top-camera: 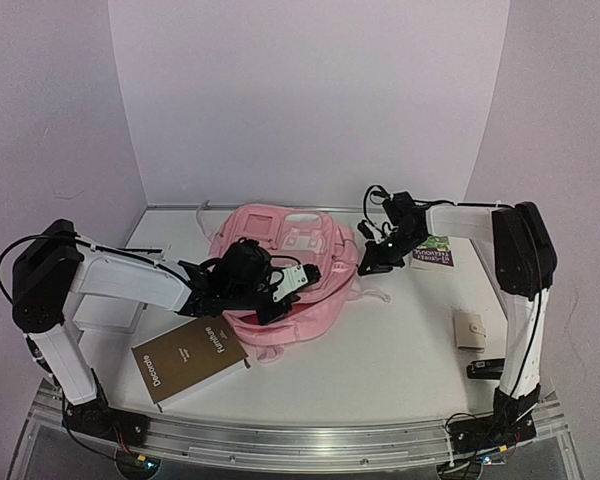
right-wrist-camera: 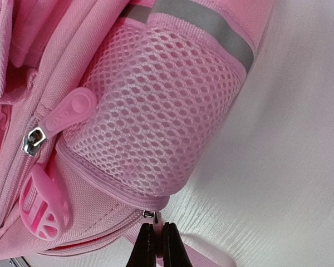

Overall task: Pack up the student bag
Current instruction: Unzip the student bag at the center of the board, then pick up the book from the center of the board.

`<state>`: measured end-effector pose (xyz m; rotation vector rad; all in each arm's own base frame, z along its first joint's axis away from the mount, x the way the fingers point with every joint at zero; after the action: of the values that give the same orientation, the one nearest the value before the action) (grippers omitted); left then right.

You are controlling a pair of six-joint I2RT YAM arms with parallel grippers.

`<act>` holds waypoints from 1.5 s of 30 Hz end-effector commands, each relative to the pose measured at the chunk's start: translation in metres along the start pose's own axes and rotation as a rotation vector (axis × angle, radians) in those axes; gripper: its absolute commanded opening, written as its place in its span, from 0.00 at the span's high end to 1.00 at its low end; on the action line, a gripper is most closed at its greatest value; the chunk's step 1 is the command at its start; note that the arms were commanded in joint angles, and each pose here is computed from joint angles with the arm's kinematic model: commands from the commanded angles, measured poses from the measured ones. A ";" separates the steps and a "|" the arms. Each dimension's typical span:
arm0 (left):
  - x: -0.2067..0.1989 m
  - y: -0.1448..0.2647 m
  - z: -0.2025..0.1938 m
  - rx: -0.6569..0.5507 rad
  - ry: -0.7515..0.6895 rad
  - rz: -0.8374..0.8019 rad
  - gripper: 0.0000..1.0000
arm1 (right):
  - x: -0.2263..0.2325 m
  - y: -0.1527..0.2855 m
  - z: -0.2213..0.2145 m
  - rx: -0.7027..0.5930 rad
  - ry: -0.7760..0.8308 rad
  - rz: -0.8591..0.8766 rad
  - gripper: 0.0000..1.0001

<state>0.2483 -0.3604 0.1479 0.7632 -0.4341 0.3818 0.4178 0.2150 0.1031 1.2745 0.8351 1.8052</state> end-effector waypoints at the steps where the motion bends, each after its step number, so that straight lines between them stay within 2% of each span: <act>1: 0.029 0.001 0.008 -0.022 0.022 0.086 1.00 | -0.032 0.031 0.058 -0.212 -0.030 -0.131 1.00; 8: 0.067 -0.032 0.021 -0.058 0.054 0.125 0.98 | -0.029 0.040 0.089 -0.298 -0.027 -0.168 1.00; 10: 0.085 -0.037 0.018 -0.048 0.099 0.167 0.94 | -0.031 0.040 0.092 -0.308 -0.029 -0.182 1.00; 11: 0.091 -0.038 0.017 -0.045 0.118 0.182 0.88 | -0.032 0.040 0.093 -0.311 -0.030 -0.188 0.98; 13: 0.104 -0.035 0.014 -0.035 0.189 0.209 0.67 | -0.031 0.041 0.094 -0.312 -0.028 -0.188 0.78; 15: 0.109 -0.027 0.013 -0.020 0.255 0.220 0.49 | -0.028 0.047 0.096 -0.322 -0.022 -0.182 0.51; 17: 0.110 -0.017 0.011 0.011 0.335 0.226 0.25 | -0.020 0.056 0.097 -0.334 -0.008 -0.159 0.34; 18: 0.110 -0.011 0.007 0.036 0.379 0.226 0.17 | -0.016 0.061 0.098 -0.338 -0.002 -0.144 0.28; 19: 0.110 -0.005 0.003 0.061 0.426 0.231 0.09 | -0.012 0.065 0.097 -0.337 0.002 -0.126 0.22; 21: 0.112 0.010 -0.007 0.106 0.539 0.259 0.02 | -0.005 0.071 0.094 -0.328 0.013 -0.083 0.13; 25: 0.111 0.037 -0.041 0.251 0.741 0.365 0.00 | 0.008 0.075 0.079 -0.276 0.021 0.002 0.07; 31: 0.106 0.083 -0.105 0.506 0.986 0.579 0.00 | 0.028 0.079 0.052 -0.203 0.061 0.080 0.05; 33: 0.108 0.098 -0.120 0.581 1.026 0.657 0.00 | 0.033 0.080 0.044 -0.188 0.071 0.090 0.05; 39: 0.105 0.125 -0.165 0.868 1.079 0.795 0.00 | 0.048 0.080 0.023 -0.148 0.109 0.117 0.04; 45: 0.095 0.133 -0.211 1.153 1.012 0.835 0.00 | 0.059 0.075 0.009 -0.114 0.128 0.134 0.04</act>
<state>0.3202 -0.1322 0.1433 1.1401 0.5578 1.6662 0.4119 0.2241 0.1768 1.1951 0.7242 1.9654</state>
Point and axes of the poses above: each gripper's point midway between its finger pads, its own y axis back along the fingers, its own x axis along the line the jaws close on, z = x × y, the point moved 6 cm from there along y, back along the fingers, and after that the axes turned 13 degrees about -y, right-handed, at the moved point
